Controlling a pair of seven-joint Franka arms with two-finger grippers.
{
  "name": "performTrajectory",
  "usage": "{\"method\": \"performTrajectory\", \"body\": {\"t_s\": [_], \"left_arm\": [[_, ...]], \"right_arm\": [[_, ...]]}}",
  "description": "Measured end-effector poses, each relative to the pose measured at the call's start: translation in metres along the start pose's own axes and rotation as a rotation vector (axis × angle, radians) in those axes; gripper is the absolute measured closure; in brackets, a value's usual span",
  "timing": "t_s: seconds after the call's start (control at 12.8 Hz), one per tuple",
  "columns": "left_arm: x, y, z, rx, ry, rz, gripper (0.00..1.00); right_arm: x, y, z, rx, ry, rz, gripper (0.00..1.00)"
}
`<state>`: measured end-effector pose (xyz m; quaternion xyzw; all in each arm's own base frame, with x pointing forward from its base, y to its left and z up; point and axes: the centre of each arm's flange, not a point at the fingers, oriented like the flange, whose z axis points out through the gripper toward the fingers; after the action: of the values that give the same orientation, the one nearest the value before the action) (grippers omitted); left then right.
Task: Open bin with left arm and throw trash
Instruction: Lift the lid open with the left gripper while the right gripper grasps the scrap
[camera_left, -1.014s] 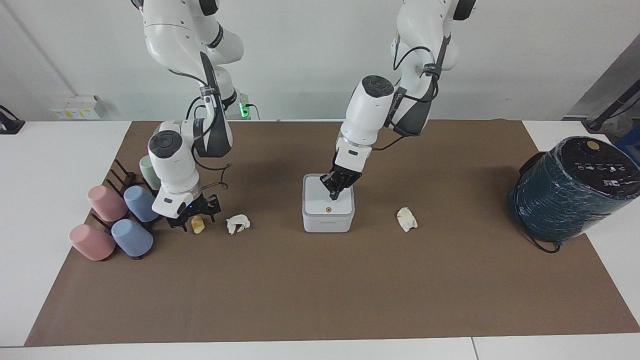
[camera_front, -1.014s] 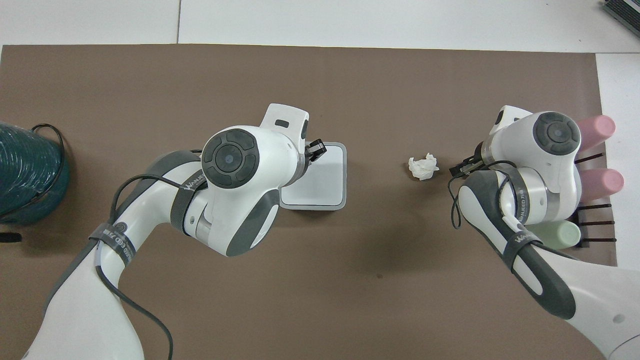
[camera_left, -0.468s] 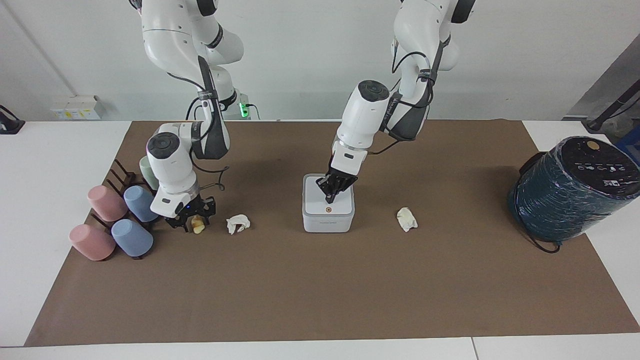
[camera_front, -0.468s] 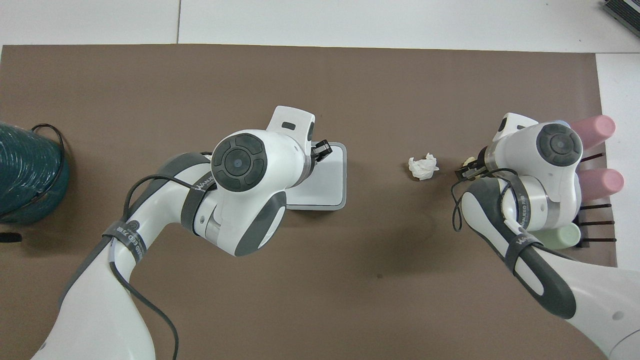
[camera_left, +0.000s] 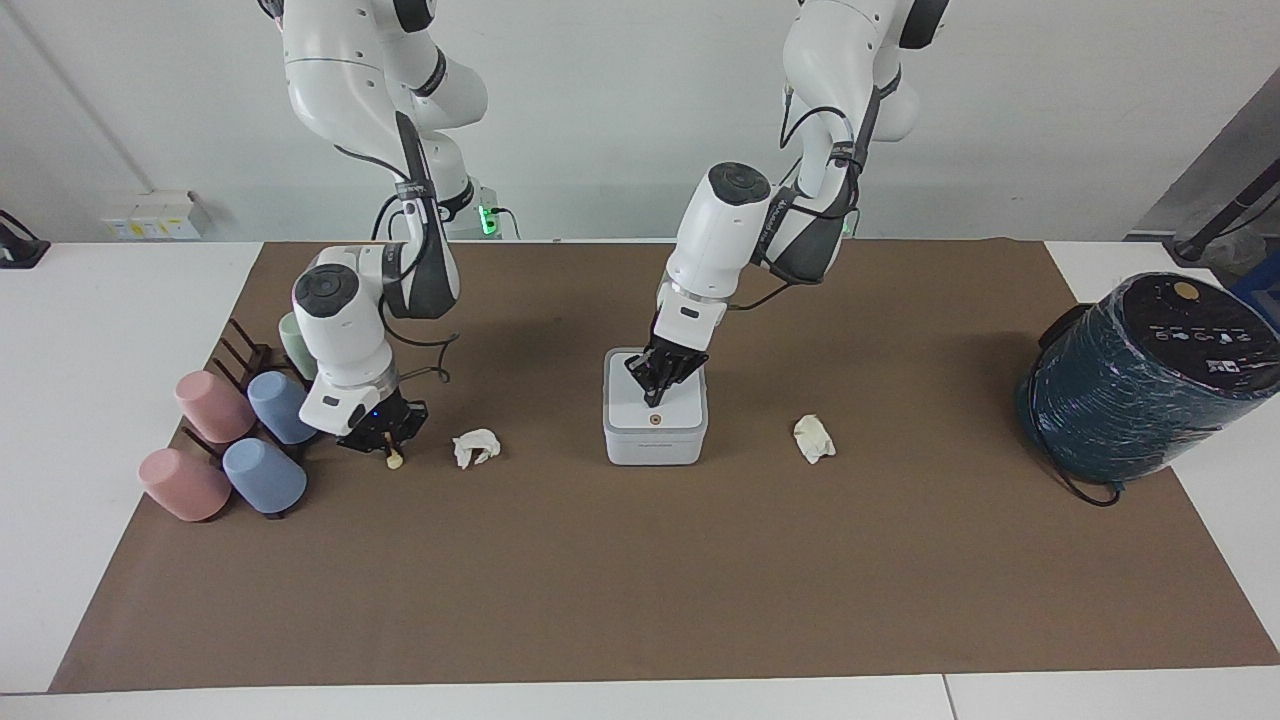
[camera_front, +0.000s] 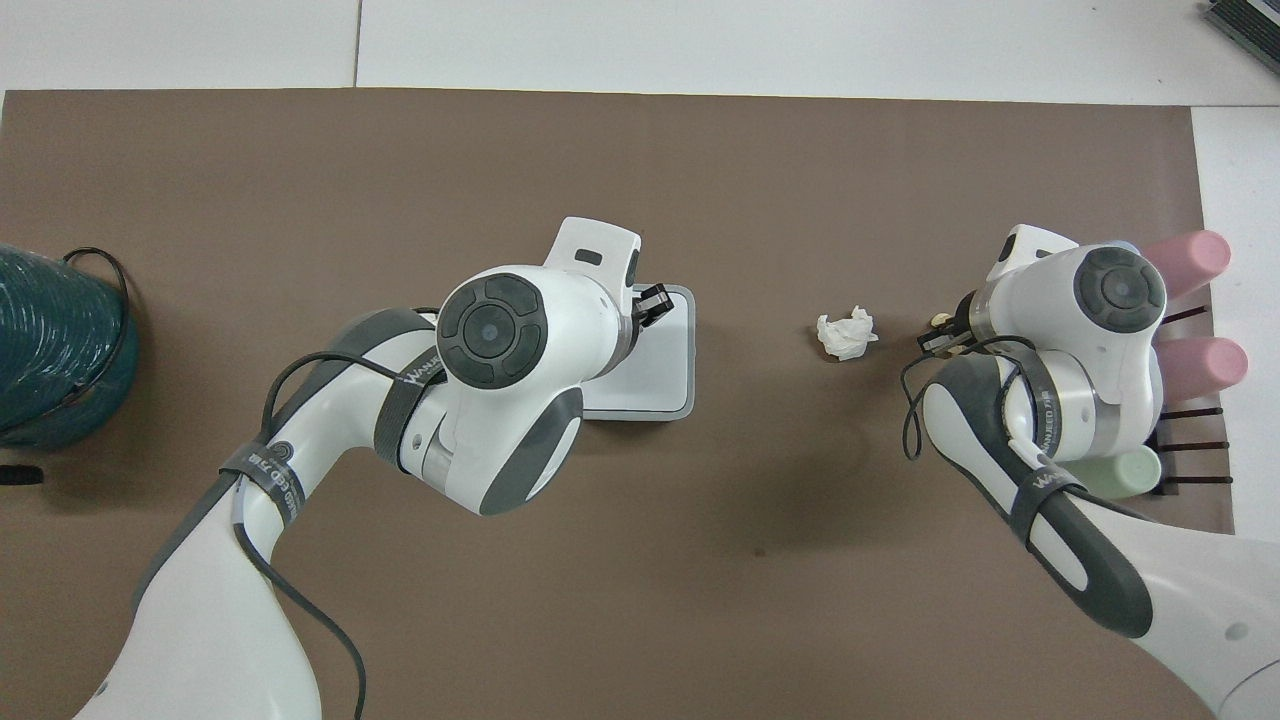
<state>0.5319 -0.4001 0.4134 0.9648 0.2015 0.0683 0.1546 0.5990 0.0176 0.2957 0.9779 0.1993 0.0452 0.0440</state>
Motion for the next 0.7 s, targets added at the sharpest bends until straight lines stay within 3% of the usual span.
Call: {"method": "performTrajectory", "body": {"t_s": [0.31, 0.7], "left_arm": [[0.001, -0.001, 0.003, 0.004, -0.002, -0.001, 0.99], [0.003, 0.005, -0.005, 0.034, -0.024, 0.0, 0.99]], "right_arm": [[0.019, 0.003, -0.05, 0.003, 0.0, 0.098, 0.93], [0.033, -0.047, -0.144, 0.053, 0.057, 0.268, 0.93]]}}
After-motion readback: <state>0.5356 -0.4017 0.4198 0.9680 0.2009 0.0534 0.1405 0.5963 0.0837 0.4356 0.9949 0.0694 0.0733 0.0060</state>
